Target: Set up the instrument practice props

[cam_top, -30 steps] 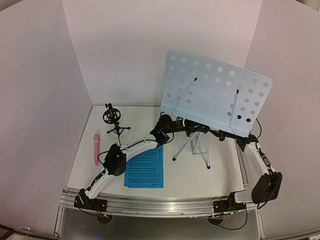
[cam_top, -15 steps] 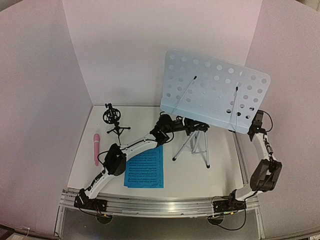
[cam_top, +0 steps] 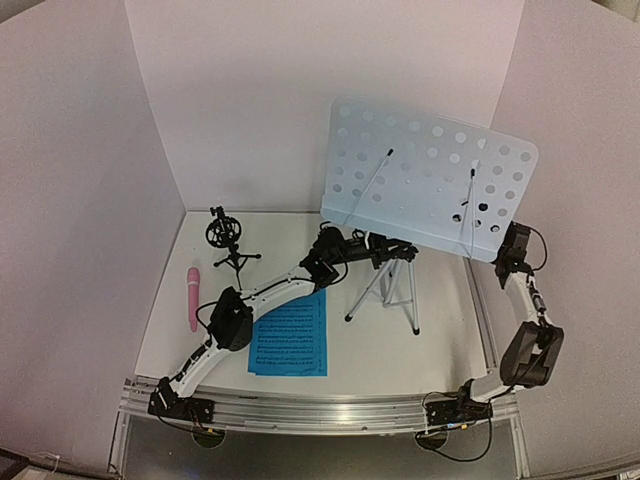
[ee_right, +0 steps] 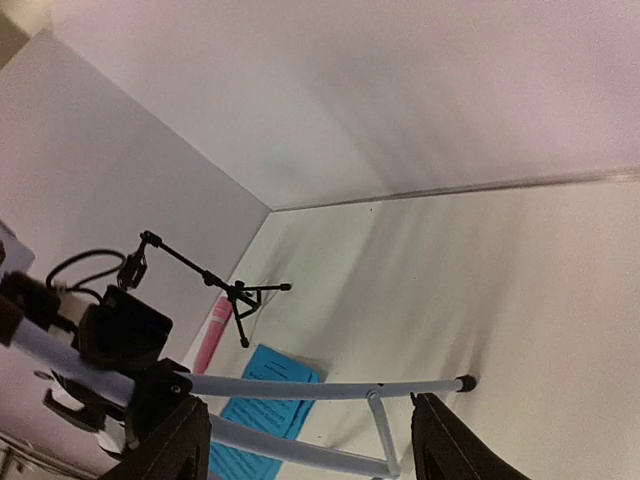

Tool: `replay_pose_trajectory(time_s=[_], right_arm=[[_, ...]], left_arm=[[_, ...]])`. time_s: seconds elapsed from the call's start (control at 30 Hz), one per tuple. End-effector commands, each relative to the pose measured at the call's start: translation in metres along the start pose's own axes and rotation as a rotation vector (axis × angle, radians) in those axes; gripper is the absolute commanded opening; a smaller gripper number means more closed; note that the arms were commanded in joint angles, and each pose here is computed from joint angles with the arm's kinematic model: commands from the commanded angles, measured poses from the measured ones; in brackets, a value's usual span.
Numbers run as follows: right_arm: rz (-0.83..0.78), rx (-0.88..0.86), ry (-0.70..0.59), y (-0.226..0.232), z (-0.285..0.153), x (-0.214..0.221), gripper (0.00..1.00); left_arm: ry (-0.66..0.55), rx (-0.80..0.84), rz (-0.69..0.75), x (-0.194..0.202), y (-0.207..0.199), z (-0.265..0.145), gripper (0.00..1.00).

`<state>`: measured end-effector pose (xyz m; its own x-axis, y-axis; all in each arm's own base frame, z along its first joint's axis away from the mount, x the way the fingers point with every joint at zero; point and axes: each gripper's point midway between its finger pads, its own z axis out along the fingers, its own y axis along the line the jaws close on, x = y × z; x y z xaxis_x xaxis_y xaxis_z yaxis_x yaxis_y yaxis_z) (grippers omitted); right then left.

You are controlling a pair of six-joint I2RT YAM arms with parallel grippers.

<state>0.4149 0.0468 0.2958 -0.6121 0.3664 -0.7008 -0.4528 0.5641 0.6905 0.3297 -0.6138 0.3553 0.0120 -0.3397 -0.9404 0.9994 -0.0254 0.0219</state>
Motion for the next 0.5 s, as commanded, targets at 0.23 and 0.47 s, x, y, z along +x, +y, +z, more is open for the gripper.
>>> replay_pose_trajectory(time_s=[0.23,0.47], right_arm=[[-0.973,-0.369,-0.06,0.049,-0.009,0.033,0.69],[-1.233,-0.398,-0.096,0.057,0.007,0.048,0.66]], left_arm=[[-0.015,-0.004,0.006,-0.004,0.008,0.0,0.0],[-0.016,0.012,-0.011,-0.004,0.005,0.001,0.0]])
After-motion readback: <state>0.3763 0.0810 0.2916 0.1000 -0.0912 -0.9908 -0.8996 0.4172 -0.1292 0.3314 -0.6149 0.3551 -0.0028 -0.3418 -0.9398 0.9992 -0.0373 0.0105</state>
